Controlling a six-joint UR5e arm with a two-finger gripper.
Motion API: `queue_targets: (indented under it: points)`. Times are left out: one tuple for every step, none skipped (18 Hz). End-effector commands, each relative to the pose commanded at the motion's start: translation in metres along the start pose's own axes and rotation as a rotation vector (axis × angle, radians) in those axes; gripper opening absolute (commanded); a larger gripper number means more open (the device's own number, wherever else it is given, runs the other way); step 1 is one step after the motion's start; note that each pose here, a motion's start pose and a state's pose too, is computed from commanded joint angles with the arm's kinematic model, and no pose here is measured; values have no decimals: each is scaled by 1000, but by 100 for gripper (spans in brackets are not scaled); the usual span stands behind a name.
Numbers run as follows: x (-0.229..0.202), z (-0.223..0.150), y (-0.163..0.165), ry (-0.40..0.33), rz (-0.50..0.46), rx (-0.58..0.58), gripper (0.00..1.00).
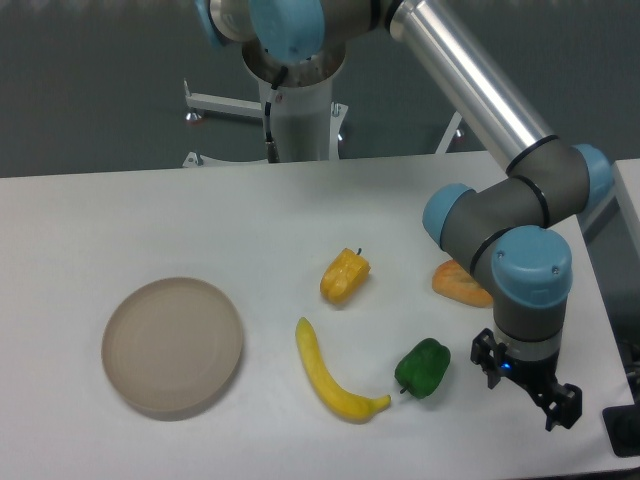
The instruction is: Pick up the green pepper from the table
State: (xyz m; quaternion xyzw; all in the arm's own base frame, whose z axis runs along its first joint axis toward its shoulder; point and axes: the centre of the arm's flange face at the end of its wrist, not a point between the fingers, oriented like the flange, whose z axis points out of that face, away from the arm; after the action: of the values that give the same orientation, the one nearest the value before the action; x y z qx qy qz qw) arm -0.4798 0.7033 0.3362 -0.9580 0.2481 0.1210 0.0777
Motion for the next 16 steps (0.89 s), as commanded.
queue_targets:
  points:
    - [3, -1, 1, 35, -31, 18, 100]
    - [5, -4, 3, 68, -56, 23, 100]
    - [8, -3, 5, 102, -71, 14, 100]
    - [10, -4, 11, 142, -86, 2, 100]
    - [17, 0, 15, 212, -108, 4, 100]
    - [18, 2, 19, 259, -167, 43, 100]
    - [21, 5, 21, 290, -229, 81, 100]
    - [25, 7, 23, 307, -246, 90, 100]
    - [32, 12, 25, 323, -248, 85, 100]
    - [38, 15, 27, 336, -251, 82, 100]
    - [39, 16, 35, 342, -261, 79, 100]
    - [41, 18, 37, 347, -263, 75, 100]
    - [43, 23, 38, 352, -264, 71, 100]
    - [47, 27, 38, 360, -263, 66, 100]
    - [48, 28, 38, 363, -262, 65, 100]
    - [48, 28, 38, 363, -262, 65, 100]
